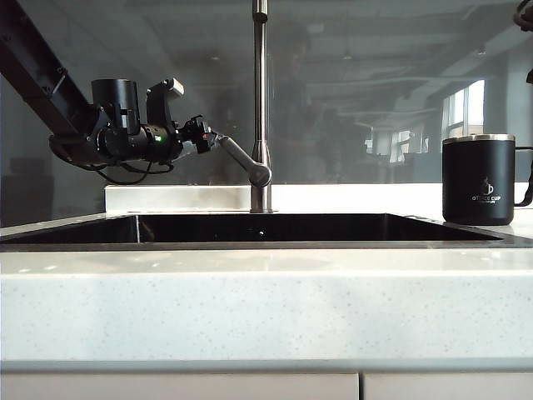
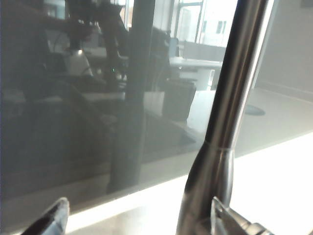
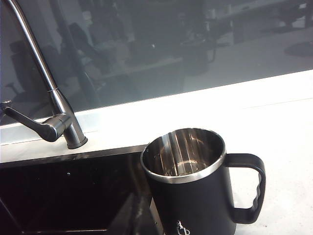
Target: Pick up the mug next to the sink, go to the faucet to get some water, pour the water into the sink, and finally put the mug back to its place.
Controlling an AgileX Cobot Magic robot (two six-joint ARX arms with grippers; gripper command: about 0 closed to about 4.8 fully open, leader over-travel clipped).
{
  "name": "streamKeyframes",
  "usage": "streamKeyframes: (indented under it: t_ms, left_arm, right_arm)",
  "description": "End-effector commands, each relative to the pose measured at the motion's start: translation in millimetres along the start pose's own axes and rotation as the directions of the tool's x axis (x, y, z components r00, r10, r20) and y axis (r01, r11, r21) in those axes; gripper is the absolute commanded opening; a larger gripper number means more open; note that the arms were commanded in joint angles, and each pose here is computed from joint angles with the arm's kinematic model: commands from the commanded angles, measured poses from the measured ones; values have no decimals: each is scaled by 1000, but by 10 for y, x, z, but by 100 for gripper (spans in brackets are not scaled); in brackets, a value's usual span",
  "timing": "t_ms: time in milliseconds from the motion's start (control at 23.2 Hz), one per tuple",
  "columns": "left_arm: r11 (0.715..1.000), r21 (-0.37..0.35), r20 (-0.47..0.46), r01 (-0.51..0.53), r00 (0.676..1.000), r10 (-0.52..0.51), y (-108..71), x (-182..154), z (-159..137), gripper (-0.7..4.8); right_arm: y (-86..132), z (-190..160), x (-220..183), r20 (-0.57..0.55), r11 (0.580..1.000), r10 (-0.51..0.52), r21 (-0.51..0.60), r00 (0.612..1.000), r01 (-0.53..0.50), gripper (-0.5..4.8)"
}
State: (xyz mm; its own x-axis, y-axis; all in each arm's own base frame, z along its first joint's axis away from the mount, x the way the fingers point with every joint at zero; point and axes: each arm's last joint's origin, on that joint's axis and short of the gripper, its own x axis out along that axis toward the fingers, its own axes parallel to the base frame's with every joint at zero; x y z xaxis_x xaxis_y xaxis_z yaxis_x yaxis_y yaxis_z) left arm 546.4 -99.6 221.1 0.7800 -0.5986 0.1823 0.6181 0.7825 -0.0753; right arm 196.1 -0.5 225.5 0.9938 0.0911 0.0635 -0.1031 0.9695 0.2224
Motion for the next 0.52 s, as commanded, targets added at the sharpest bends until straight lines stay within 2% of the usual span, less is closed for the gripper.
streamKeyframes:
  t_ms: [43, 345, 517]
  left_arm:
    - [1000, -8, -15, 1, 1000, -1, -3, 4, 12, 368]
    - [1000, -22, -43, -3, 999, 2, 2, 3, -21, 368]
    - [1000, -30, -56, -7, 998, 5, 4, 2, -35, 368]
  right_arm:
    - [5, 30, -1, 21, 1000, 5, -7, 1000, -4, -7]
    - [24, 25, -89, -43, 1000, -12, -17, 999, 11, -8]
    - [10, -13, -265, -153, 992, -119, -51, 981, 113, -8]
